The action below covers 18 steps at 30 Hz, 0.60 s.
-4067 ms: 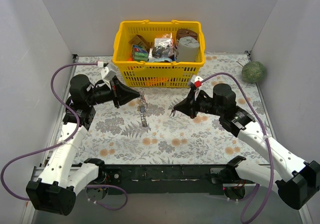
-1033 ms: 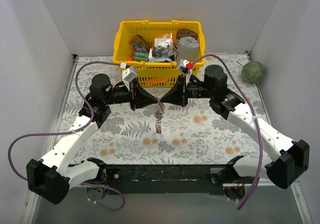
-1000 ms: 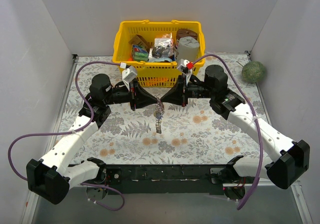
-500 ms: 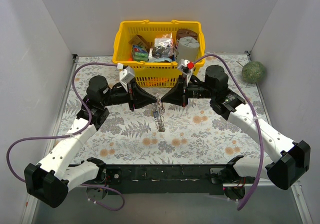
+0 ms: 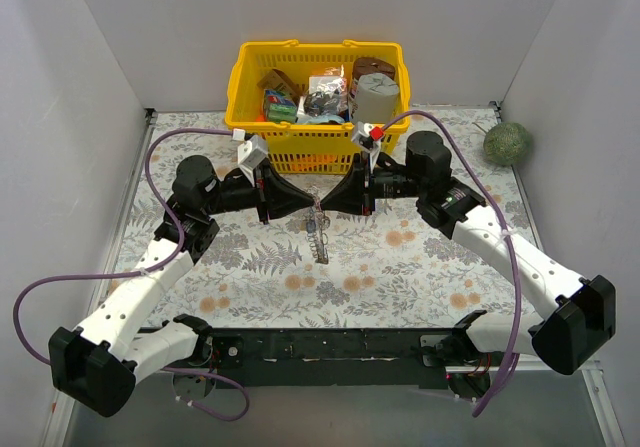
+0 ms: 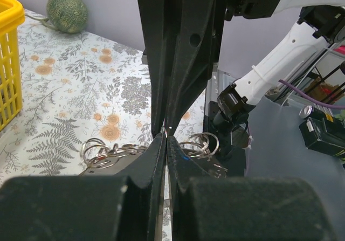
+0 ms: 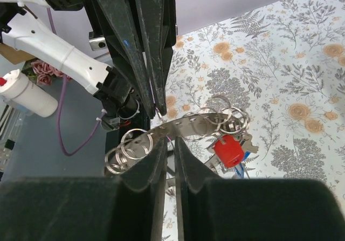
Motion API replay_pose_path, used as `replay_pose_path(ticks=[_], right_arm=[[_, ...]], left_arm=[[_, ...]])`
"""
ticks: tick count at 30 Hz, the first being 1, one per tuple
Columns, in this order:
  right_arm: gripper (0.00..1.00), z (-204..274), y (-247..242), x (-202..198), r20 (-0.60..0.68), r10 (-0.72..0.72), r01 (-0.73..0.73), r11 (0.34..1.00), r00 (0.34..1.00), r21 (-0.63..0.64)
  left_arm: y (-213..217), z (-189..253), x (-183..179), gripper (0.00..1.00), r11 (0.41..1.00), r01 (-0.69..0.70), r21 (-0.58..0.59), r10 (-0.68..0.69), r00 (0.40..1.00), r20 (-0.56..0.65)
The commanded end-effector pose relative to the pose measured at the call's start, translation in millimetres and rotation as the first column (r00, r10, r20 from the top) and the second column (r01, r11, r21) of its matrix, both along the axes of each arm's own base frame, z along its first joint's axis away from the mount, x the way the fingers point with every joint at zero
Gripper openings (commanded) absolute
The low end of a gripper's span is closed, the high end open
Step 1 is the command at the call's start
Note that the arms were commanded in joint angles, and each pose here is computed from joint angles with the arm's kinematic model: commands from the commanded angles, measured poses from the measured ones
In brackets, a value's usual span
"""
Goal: Put the keys on the keyring
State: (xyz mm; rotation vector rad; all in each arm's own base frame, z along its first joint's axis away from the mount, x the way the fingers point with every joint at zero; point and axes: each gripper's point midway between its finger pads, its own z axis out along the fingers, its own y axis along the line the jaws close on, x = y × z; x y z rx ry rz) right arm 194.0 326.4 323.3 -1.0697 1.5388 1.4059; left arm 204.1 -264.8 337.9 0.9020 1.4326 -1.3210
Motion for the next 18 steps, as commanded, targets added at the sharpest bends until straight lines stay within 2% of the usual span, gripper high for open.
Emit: replay_pose_path(ticks=[1,2,3,5,6,9,12,14,17,18], right_arm=[[0.24,9.0,-0.2,-0.5,0.046,0.008,-0.009,1.000,0.999,0.029],[0.28,10.1,-1.2,-1.1,0.063,0.007,-0.009,0.999,0.998,0.032],[0.39,11.2,-2.3,-1.5,0.073,0.002,-0.005,0.999,0.997,0.034],[0.50,16.6,-6.5,-0.4,0.113,-0.028,0.023,0.999,0.993,0.044],[0.60,18.9,-8.3,-0.3,0.127,-0.040,0.034,0.998,0.991,0.048],[0.75,31.2,-15.9,1.1,0.184,-0.086,0.073,0.994,0.979,0.077],[0.82,47.7,-22.0,-1.4,0.233,-0.114,0.087,0.989,0.966,0.120],[0.82,54.5,-22.1,-4.5,0.245,-0.106,0.073,0.988,0.964,0.139],[0.80,63.1,-19.1,-10.6,0.242,-0.067,0.026,0.985,0.968,0.170],[0.77,61.4,-16.7,-8.6,0.235,-0.060,0.021,0.986,0.970,0.166]], left_arm=[[3.2,31.4,-14.0,0.00,0.997,0.024,-0.068,-0.016,0.994,0.109],[2.7,31.9,-13.9,0.00,0.997,0.024,-0.070,-0.017,0.994,0.109],[3.0,32.2,-14.3,0.00,0.997,0.027,-0.070,-0.019,0.993,0.114],[3.1,32.4,-15.3,0.00,0.997,0.031,-0.071,-0.023,0.993,0.112],[2.8,32.4,-15.4,0.00,0.997,0.034,-0.071,-0.026,0.993,0.114],[2.7,33.5,-16.3,0.00,0.997,0.040,-0.072,-0.032,0.993,0.117],[2.6,34.3,-17.2,0.00,0.996,0.045,-0.074,-0.036,0.992,0.120],[2.4,34.3,-17.9,0.00,0.996,0.050,-0.074,-0.041,0.992,0.118],[1.9,35.8,-17.9,0.00,0.995,0.056,-0.078,-0.046,0.991,0.122],[1.8,36.5,-18.3,0.00,0.995,0.058,-0.080,-0.048,0.991,0.123]])
